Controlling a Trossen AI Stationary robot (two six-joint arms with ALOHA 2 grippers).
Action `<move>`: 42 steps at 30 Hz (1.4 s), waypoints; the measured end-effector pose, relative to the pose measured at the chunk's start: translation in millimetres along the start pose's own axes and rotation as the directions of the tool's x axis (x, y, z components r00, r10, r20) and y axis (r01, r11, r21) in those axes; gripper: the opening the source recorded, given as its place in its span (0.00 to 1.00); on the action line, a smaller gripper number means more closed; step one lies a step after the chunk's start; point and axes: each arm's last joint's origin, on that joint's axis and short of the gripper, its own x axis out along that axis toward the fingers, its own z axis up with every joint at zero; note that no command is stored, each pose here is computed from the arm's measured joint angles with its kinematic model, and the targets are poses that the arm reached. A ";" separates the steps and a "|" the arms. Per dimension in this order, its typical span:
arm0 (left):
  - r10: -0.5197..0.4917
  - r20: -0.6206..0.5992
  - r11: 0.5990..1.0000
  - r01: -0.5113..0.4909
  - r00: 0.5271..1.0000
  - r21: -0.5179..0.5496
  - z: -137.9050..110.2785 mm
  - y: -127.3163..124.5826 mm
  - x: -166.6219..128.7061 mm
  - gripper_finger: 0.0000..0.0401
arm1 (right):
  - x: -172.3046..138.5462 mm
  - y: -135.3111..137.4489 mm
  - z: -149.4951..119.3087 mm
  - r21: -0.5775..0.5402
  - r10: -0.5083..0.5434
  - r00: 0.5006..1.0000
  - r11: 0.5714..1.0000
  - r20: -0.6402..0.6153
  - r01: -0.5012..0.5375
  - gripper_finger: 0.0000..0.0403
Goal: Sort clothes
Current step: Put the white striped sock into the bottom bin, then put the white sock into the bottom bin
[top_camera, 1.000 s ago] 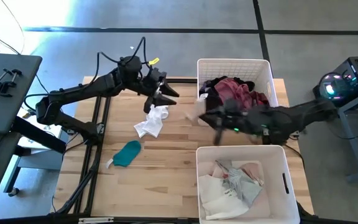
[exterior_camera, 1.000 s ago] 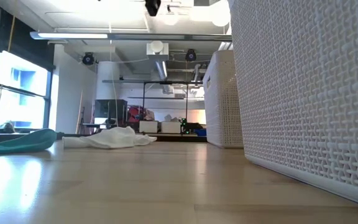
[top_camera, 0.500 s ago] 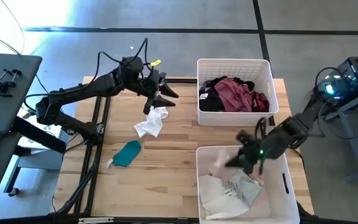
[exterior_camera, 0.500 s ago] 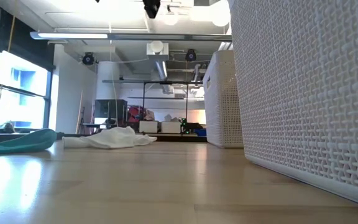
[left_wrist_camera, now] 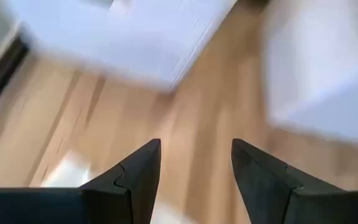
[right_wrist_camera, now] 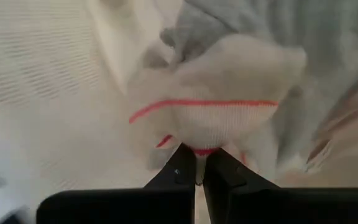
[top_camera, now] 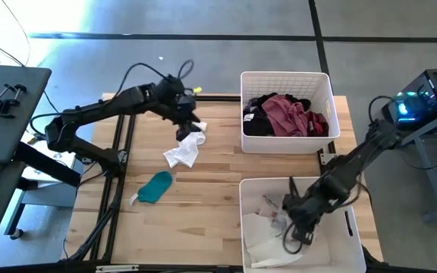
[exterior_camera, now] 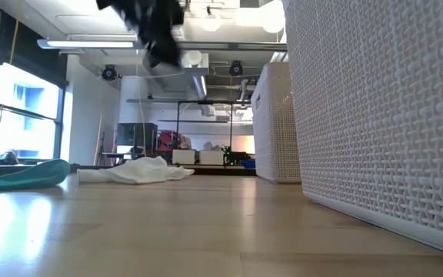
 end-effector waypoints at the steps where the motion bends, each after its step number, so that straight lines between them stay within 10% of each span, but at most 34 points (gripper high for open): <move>1: 0.031 -0.056 0.999 -0.032 0.998 -0.014 -7.4 2.5 5.1 0.46 | 7.5 1.4 3.1 -0.027 -0.026 1.000 0.999 -0.002 0.026 0.00; 6: 0.073 -0.224 0.976 -0.116 0.972 -0.184 -53.0 12.5 35.4 0.46 | 48.9 5.8 20.1 -0.236 -0.149 0.988 0.962 -0.046 0.135 0.00; 11: 0.069 -0.285 0.932 -0.163 0.956 -0.323 -92.5 19.1 59.2 0.46 | 76.7 -2.6 38.8 -0.167 -0.269 0.956 0.954 -0.119 0.248 0.03; 16: 0.100 -0.285 0.928 -0.192 0.953 -0.319 -103.1 21.2 65.4 0.46 | 64.1 -0.5 43.2 -0.057 -0.152 0.975 0.988 -0.162 0.145 0.19; 23: 0.394 -0.337 0.856 -0.474 0.855 -0.203 -114.6 26.4 68.5 0.46 | 0.2 -4.5 19.6 0.282 0.055 0.990 0.959 -0.127 -0.018 0.39; 28: 0.344 -0.384 0.882 -0.436 0.857 -0.182 -132.1 31.7 82.6 0.43 | -41.6 -8.8 6.7 0.417 0.162 0.968 0.879 0.191 -0.230 0.40; 30: 0.310 -0.429 0.890 -0.417 0.848 -0.183 -143.7 32.9 90.1 0.39 | -52.2 -10.8 7.0 0.393 0.130 0.894 0.864 0.429 -0.315 0.39; 34: 0.247 -0.499 0.903 -0.384 0.831 -0.193 -158.4 33.6 102.8 0.28 | -64.1 -7.0 16.1 0.231 0.029 0.586 0.902 0.810 -0.364 0.39; 37: 0.221 -0.517 0.913 -0.362 0.827 -0.188 -162.1 30.8 107.9 0.14 | -69.5 -0.1 25.3 0.143 -0.012 0.381 0.938 0.924 -0.317 0.39; 42: 0.197 -0.521 0.928 -0.330 0.831 -0.175 -155.3 21.0 99.4 0.03 | -74.7 10.0 42.4 0.088 -0.042 0.193 0.968 0.980 -0.235 0.39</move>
